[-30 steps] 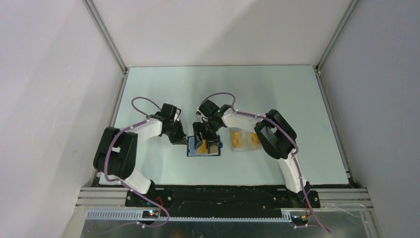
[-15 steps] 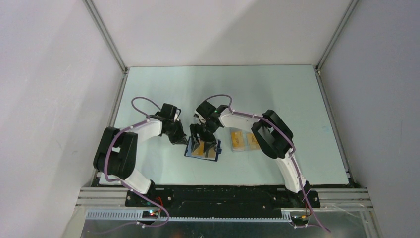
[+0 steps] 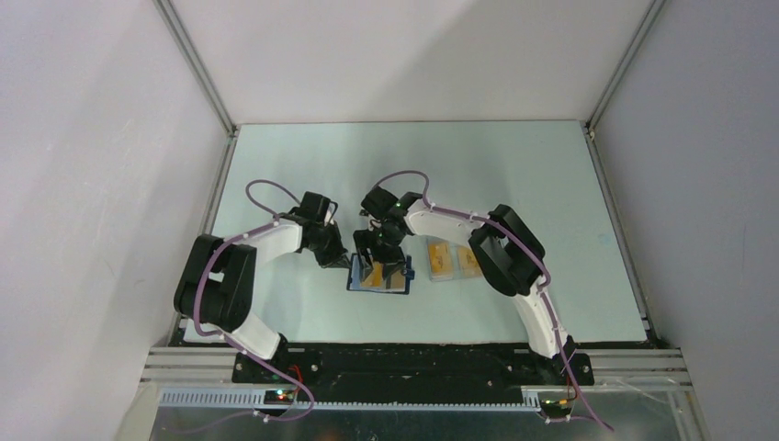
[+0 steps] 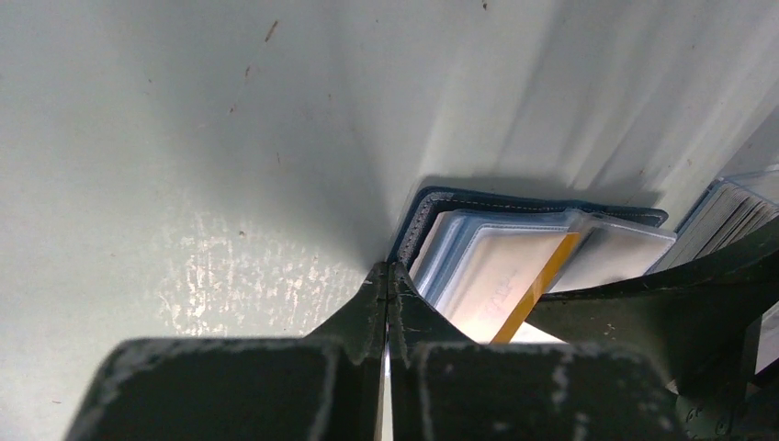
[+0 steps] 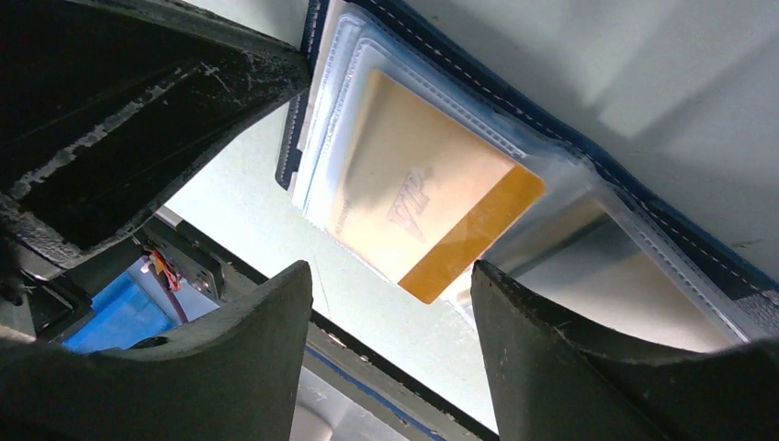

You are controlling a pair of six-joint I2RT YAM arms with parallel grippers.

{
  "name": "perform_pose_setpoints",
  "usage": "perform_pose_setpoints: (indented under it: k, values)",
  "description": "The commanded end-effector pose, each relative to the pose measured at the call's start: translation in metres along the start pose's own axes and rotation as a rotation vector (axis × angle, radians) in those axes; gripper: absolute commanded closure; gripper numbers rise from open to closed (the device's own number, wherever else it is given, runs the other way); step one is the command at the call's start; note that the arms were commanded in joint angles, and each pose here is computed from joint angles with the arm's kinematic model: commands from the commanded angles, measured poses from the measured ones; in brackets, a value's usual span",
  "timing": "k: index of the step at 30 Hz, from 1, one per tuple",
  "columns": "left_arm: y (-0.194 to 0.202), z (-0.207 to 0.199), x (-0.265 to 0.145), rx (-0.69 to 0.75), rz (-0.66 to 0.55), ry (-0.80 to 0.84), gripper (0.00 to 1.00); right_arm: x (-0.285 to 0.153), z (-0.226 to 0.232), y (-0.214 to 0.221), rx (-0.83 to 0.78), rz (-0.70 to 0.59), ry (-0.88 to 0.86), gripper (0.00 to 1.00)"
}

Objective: Put the credit cards into the card holder
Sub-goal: Insert the credit card into the card holder.

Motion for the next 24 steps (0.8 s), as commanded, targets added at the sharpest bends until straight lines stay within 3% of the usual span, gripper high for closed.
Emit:
perform_pose_setpoints:
  k: [1,5,13,24]
  values:
    - [0.005,0.010,0.009,-0.009,0.010,-0.077,1.00,-0.019,-0.006,0.000,0.010,-0.029,0.024,0.32]
    - [0.005,0.010,0.009,-0.009,0.012,-0.075,1.00,-0.022,-0.009,0.001,0.041,-0.044,-0.037,0.33]
    - [0.005,0.009,0.009,-0.007,0.014,-0.074,1.00,-0.009,-0.005,-0.006,0.049,-0.022,-0.099,0.45]
    - [0.006,0.007,0.008,-0.008,0.012,-0.068,1.00,0.001,0.022,-0.018,0.031,-0.021,-0.256,0.47]
Point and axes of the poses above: each gripper's point midway between its finger pads, its own x axis out along the fingers, its own z axis along the line the jaws close on, y = z × x, the point moved 10 cm from there along -x, back along the fingers, and after that the axes turned 3 degrees about -x, right-handed, at the moved point
